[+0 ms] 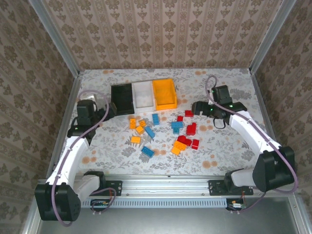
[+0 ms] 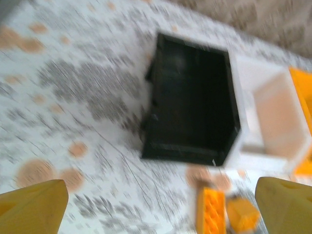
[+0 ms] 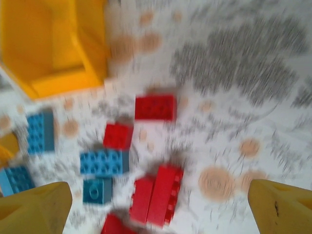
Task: Sort the legos into containers by color
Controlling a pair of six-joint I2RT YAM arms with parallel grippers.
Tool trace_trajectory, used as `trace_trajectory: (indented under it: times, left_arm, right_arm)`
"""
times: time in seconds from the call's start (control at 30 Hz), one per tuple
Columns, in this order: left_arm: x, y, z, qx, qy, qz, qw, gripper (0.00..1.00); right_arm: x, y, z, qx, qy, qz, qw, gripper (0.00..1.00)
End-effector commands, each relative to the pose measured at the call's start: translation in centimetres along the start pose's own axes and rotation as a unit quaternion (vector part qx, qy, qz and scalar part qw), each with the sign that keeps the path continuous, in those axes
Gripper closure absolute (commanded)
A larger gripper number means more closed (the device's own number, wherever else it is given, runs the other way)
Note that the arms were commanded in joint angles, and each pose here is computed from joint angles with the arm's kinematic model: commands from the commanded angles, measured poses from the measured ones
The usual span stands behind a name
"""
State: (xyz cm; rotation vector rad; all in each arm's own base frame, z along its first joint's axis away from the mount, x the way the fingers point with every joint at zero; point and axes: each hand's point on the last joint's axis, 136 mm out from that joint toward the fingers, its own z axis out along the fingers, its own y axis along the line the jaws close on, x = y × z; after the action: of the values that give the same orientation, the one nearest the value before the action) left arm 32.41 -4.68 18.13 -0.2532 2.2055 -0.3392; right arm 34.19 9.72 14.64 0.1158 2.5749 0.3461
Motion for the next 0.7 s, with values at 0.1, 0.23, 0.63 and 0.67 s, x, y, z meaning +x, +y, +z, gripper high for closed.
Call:
trace_trajectory:
  times: [0.1,0.23,0.63,0.67]
  left_arm:
    - [5.1,-2.7,0.0,0.066,0.109,-0.005,0.992,0.00]
    - [5.5,-2.9,-0.1,0.069,0.123,0.011,0.990,0.00]
    - [5.6,-2.6,0.2,0.067,0.128,0.019,0.989,0.00]
    - [5.6,-2.5,0.2,0.066,0.127,0.018,0.989,0.00]
  right_arm:
    - [3.0,-0.3,4.0,0.073,0.107,-0.012,0.992,0.06]
    - [2.4,0.0,6.5,0.096,0.124,-0.025,0.987,0.06]
    - [-0.6,0.2,12.0,0.135,0.130,-0.034,0.982,0.15]
    - [-0.6,0.2,12.5,0.137,0.134,-0.035,0.981,0.16]
